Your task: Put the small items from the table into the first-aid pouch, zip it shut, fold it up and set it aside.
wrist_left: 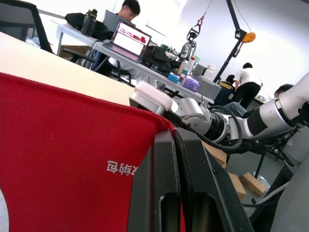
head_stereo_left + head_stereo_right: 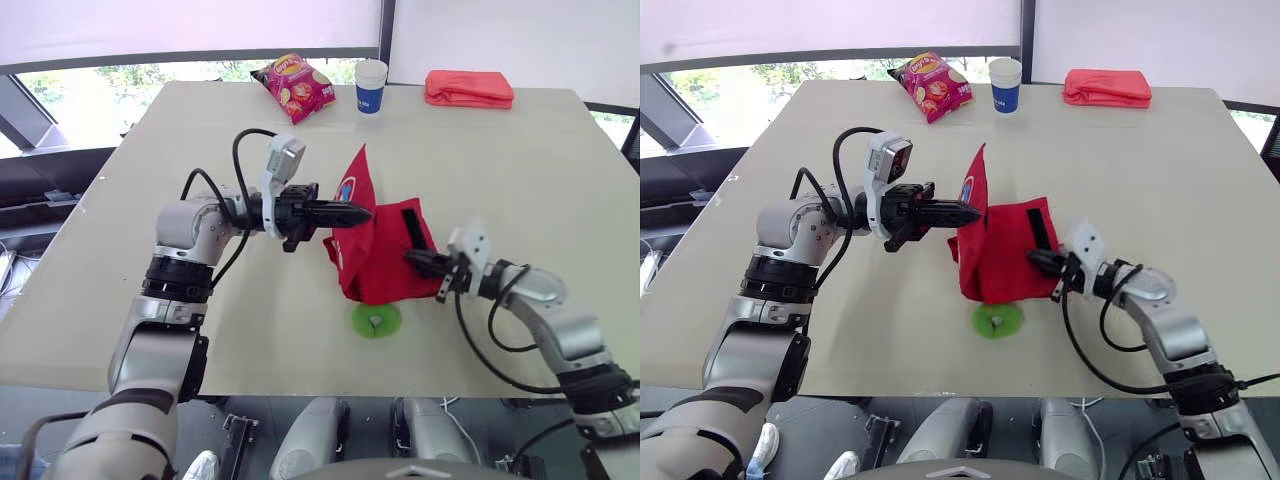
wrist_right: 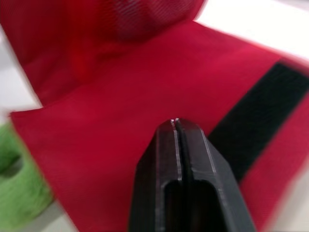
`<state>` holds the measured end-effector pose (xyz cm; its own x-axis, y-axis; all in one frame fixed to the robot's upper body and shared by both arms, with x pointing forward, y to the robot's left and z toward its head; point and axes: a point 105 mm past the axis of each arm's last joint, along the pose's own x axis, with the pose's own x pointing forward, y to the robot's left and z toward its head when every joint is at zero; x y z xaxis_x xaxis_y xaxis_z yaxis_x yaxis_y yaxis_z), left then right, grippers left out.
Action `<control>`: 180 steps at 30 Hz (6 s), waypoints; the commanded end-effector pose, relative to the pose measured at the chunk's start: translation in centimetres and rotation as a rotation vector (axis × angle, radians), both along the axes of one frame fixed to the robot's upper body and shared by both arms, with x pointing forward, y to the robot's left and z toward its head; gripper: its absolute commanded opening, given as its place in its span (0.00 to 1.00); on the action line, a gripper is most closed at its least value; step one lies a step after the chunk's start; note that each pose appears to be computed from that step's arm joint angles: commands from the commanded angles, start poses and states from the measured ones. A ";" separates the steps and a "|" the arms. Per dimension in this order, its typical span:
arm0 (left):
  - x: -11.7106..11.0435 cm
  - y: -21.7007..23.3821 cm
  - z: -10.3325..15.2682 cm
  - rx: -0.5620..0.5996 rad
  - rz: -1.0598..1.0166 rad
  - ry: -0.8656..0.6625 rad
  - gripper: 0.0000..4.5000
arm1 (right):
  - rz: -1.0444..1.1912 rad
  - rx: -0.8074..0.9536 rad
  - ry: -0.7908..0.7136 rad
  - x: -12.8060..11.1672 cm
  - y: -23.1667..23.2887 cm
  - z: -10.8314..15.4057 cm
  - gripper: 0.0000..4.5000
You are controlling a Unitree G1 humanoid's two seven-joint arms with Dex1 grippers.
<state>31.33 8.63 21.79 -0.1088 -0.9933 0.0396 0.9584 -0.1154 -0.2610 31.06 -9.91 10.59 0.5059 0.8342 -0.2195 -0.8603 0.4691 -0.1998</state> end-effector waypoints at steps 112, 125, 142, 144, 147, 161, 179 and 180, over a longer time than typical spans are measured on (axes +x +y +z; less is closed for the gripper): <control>-4.2 0.7 -0.1 0.075 0.190 -0.419 1.00 | -0.144 -0.075 0.036 2.1 -3.1 -1.9 0.00; -4.8 3.7 1.5 0.117 0.437 -0.504 1.00 | -0.068 0.139 -0.181 7.0 0.3 7.3 0.00; -5.4 4.3 1.7 0.128 0.493 -0.505 1.00 | -0.169 0.012 0.016 10.4 0.5 1.6 0.00; -5.4 4.5 1.7 0.138 0.495 -0.509 1.00 | -0.181 0.082 -0.027 10.4 -0.5 3.7 0.00; -5.4 5.1 1.8 0.155 0.504 -0.518 1.00 | -0.164 0.189 -0.004 9.5 -2.1 5.7 0.11; -5.7 8.2 3.5 0.279 0.442 -0.562 1.00 | -0.164 0.277 0.430 6.7 -3.5 1.8 0.98; -5.4 6.8 3.4 0.247 0.413 -0.566 1.00 | -0.323 0.457 0.418 7.4 -4.5 3.6 0.17; -5.3 6.6 3.5 0.240 0.412 -0.568 1.00 | -0.405 0.519 0.364 8.4 -5.8 4.7 0.17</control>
<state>25.98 15.31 24.34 0.3317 -0.9300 -0.1582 0.9200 0.2818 0.2725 37.95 -13.20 11.90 0.6480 0.7412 -0.1755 -0.6233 0.6484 0.4370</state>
